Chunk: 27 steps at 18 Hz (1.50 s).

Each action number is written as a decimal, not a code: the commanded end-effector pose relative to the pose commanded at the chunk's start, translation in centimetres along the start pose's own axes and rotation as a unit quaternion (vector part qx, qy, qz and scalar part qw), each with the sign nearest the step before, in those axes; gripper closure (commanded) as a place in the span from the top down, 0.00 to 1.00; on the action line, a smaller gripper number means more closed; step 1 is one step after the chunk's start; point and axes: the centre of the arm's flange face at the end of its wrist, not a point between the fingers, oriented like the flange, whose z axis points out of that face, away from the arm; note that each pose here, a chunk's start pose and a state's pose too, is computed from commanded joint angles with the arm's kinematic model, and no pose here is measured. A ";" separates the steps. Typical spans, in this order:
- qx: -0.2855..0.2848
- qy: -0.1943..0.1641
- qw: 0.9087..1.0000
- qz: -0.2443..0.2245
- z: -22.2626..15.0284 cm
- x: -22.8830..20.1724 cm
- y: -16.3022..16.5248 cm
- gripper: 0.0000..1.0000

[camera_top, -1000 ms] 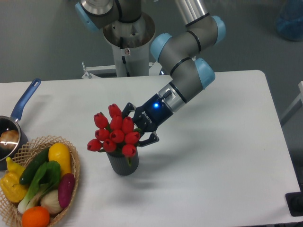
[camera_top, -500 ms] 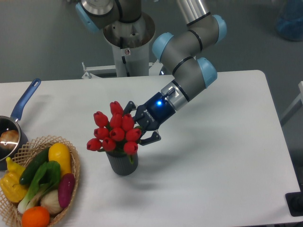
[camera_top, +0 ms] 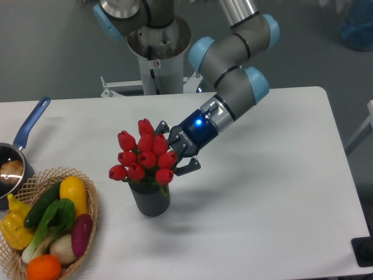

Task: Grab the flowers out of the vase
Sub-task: 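Lift the gripped tulips upward out of the grey vase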

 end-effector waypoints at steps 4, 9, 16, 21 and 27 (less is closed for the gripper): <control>0.002 -0.005 1.000 -0.009 -0.6 0.4 -0.9 0.47; 0.023 -0.006 1.000 -0.018 -0.7 0.8 -2.2 0.47; 0.041 -0.010 0.999 -0.031 -1.3 0.7 -4.0 0.47; 0.047 -0.012 0.998 -0.046 -1.6 0.2 -5.3 0.47; 0.071 -0.021 0.995 -0.061 -3.2 -0.2 -7.2 0.47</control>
